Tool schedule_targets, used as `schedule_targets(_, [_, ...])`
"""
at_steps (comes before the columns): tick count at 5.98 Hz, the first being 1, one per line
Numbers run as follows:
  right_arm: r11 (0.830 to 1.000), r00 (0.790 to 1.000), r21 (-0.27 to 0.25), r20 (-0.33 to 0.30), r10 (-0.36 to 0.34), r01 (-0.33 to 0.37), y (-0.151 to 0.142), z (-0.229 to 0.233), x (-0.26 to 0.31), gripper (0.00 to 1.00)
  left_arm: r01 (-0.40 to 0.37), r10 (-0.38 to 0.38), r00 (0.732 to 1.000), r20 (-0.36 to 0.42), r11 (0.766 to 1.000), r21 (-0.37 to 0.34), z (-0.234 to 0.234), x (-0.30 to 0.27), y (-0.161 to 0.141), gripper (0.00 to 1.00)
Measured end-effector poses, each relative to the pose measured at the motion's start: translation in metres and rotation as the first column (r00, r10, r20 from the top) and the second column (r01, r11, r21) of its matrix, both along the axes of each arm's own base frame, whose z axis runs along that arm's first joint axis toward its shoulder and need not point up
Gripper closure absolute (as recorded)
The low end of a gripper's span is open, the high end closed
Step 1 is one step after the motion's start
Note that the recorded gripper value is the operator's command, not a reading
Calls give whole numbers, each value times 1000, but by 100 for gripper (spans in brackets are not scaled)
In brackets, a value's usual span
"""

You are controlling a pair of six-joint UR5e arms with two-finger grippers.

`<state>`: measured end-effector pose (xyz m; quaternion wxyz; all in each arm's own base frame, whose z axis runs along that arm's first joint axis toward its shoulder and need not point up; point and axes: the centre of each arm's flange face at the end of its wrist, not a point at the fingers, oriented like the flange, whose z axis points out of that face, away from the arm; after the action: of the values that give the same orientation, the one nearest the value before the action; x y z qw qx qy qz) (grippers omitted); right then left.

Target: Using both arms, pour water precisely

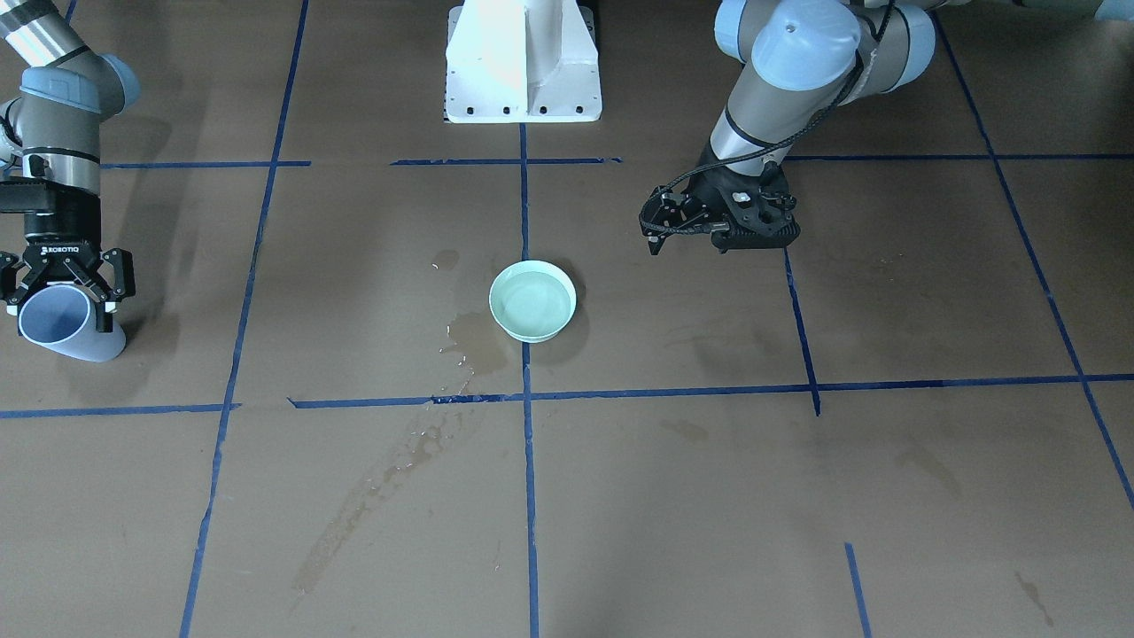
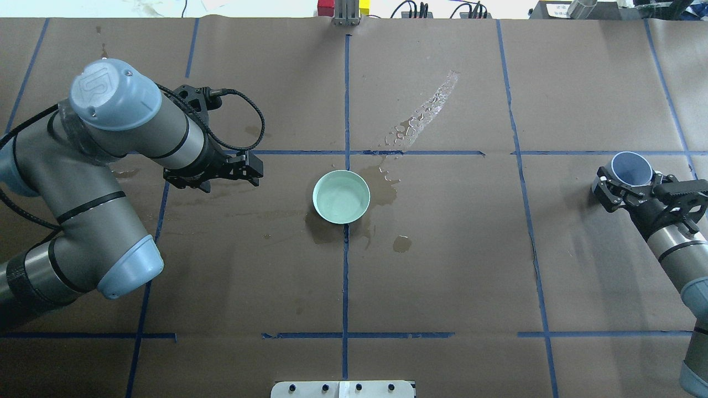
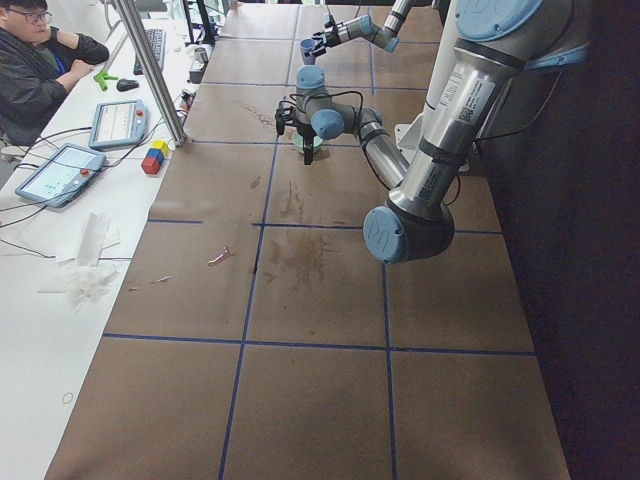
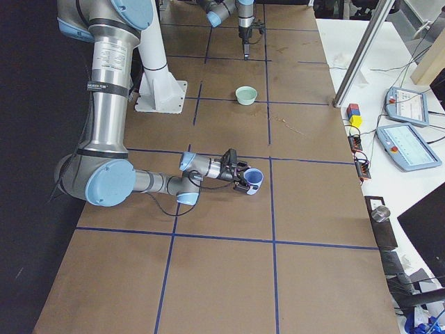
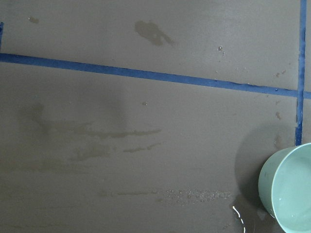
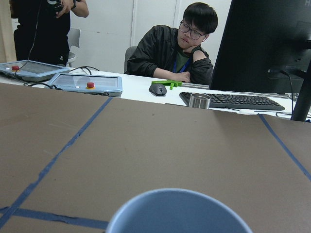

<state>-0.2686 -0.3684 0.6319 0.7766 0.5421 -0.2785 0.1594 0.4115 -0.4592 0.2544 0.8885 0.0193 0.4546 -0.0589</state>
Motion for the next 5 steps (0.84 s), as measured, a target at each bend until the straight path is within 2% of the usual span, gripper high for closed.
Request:
schedule_targets(3, [1000,1000,3,5,3,-3,1,1,2,1,0,0,1000,0,1000,0,0,0,0,0])
schedule_targets(5, [1000,999,11,33,-12,12,9,12,6,1,1,-1,1000,-2,1000,0,-1,0,0,0])
